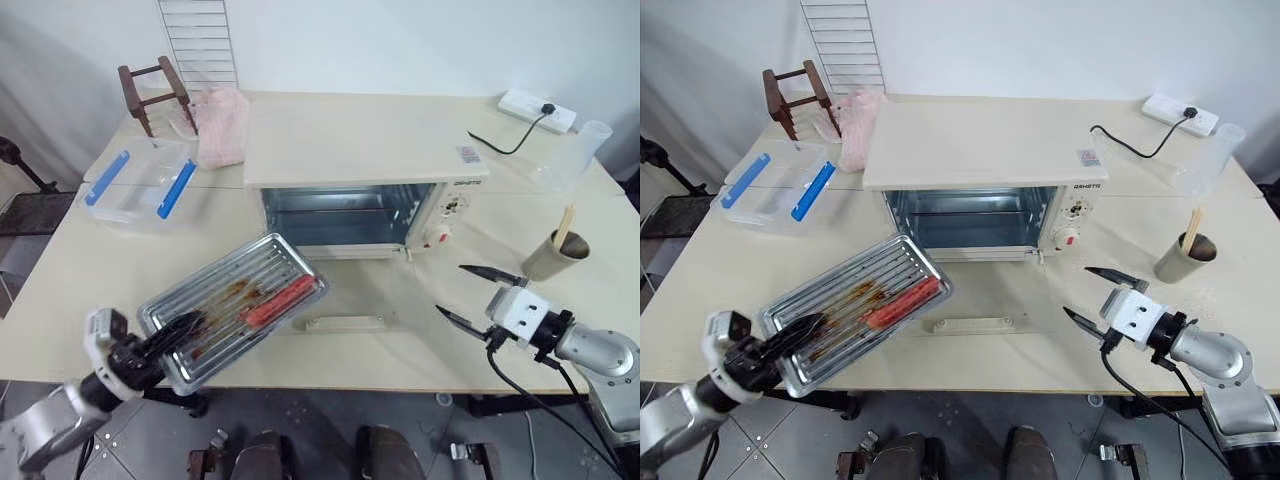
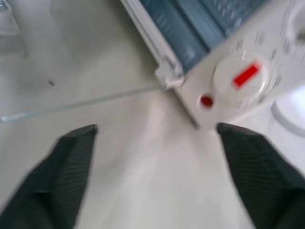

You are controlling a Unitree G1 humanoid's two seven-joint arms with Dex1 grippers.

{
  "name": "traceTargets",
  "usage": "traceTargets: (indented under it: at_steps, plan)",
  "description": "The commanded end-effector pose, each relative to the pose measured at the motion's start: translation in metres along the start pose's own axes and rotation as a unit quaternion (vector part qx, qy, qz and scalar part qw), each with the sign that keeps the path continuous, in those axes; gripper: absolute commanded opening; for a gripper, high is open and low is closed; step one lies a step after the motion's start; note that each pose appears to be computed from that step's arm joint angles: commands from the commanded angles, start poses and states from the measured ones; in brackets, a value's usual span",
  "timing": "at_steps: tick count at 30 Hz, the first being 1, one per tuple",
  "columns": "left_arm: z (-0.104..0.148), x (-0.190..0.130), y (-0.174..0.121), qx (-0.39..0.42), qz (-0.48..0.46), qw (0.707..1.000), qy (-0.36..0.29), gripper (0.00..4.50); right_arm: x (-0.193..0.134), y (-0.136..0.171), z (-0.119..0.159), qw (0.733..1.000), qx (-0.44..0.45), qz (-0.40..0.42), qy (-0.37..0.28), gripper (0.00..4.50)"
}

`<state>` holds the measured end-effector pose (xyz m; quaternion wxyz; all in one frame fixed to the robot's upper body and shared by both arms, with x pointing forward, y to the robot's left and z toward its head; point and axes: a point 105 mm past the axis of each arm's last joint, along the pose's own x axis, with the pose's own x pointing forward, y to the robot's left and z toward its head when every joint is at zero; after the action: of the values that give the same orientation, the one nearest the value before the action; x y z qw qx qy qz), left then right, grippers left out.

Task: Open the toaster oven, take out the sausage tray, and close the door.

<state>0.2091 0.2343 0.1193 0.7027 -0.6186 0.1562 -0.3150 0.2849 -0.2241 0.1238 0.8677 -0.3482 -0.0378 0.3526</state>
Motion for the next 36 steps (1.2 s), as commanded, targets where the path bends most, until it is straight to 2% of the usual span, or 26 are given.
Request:
traceTargets:
  at_steps: [1, 6, 9, 12, 17, 23, 30, 32, 36]
  plan:
    - [0.010, -0.011, -0.015, 0.029, -0.028, 0.997, -0.069, 0.00, 0.003, -0.002, 0.000, 0.999, 0.034, 0.009, -0.015, 2.86]
    - [-0.004, -0.030, -0.011, 0.021, -0.035, 0.985, -0.167, 0.00, 0.013, 0.015, -0.012, 0.991, 0.107, 0.079, -0.010, 1.15]
    - [-0.016, -0.032, -0.010, 0.012, -0.030, 0.983, -0.179, 0.00, 0.017, 0.019, -0.015, 0.986, 0.123, 0.108, -0.006, 0.07]
    - [-0.020, -0.033, -0.010, 0.013, -0.025, 0.984, -0.177, 0.00, 0.020, 0.015, -0.015, 0.986, 0.122, 0.115, -0.009, 0.03]
    - [-0.013, -0.039, -0.014, 0.028, -0.026, 0.977, -0.209, 0.00, 0.024, 0.011, -0.018, 0.984, 0.124, 0.125, -0.006, 0.03]
    - [-0.004, -0.052, -0.010, 0.024, -0.020, 0.959, -0.281, 0.00, 0.027, 0.016, -0.022, 0.981, 0.134, 0.137, -0.001, 0.03]
    - [0.027, -0.058, -0.012, 0.027, -0.024, 0.923, -0.382, 0.00, 0.029, 0.024, -0.026, 0.976, 0.153, 0.154, 0.000, 0.03]
    - [0.036, -0.056, -0.010, 0.019, -0.017, 0.916, -0.399, 0.00, 0.028, 0.030, -0.029, 0.970, 0.169, 0.176, 0.010, 0.03]
    - [0.049, -0.047, -0.012, 0.007, -0.028, 0.910, -0.413, 0.00, 0.034, 0.031, -0.022, 0.960, 0.209, 0.184, -0.011, 0.03]
